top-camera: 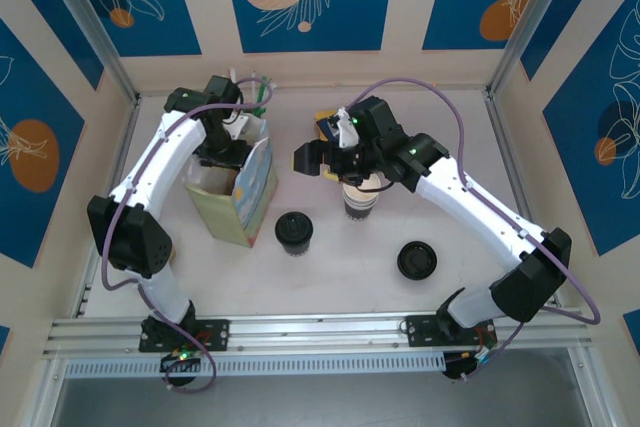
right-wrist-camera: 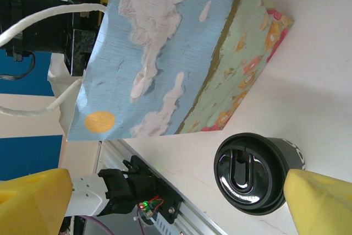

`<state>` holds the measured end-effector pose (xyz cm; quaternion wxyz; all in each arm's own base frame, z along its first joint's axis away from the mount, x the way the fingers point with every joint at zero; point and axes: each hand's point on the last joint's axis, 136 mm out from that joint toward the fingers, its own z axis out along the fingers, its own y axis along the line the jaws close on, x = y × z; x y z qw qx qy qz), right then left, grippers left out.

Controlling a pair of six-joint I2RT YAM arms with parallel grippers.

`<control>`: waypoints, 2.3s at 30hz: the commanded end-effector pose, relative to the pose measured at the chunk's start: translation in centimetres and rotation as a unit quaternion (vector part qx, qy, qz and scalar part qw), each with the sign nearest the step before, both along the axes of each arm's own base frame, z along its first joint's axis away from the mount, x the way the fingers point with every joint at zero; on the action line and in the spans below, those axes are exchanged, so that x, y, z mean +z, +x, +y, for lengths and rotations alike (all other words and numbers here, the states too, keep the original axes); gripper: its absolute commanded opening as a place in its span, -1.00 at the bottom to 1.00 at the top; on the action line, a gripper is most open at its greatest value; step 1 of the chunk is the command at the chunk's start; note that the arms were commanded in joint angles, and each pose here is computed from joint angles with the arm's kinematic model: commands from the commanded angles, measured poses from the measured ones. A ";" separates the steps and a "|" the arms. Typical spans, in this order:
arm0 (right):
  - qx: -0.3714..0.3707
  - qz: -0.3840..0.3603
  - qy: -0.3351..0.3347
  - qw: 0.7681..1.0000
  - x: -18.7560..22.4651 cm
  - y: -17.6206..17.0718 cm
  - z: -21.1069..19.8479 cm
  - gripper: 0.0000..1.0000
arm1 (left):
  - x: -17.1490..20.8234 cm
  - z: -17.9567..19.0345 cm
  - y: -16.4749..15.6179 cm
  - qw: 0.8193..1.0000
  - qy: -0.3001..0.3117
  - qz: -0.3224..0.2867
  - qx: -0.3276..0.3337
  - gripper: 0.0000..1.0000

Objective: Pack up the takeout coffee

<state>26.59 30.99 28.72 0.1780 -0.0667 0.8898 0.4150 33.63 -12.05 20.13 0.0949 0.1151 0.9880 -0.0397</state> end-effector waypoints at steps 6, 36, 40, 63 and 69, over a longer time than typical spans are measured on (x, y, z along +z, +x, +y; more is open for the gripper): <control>0.001 -0.002 0.010 1.000 0.7 -0.8 -0.4 0.98 | 1.1 -0.1 -0.8 1.000 -0.003 -0.013 -0.001 0.24; 0.003 -0.006 0.009 1.000 0.9 -0.9 -0.2 0.98 | 2.0 0.0 0.1 0.999 -0.003 -0.044 0.005 0.24; 0.002 -0.005 0.008 1.000 0.9 -0.9 -0.2 0.98 | 2.1 0.0 0.2 0.999 -0.002 -0.050 0.007 0.23; -0.001 -0.003 0.006 1.000 0.6 -0.8 -0.1 0.98 | 2.9 0.3 1.6 0.990 -0.023 -0.135 0.040 -0.29; 0.000 -0.004 0.007 1.000 0.6 -0.8 0.0 0.98 | 2.5 0.2 1.6 0.988 -0.029 -0.144 0.045 -0.40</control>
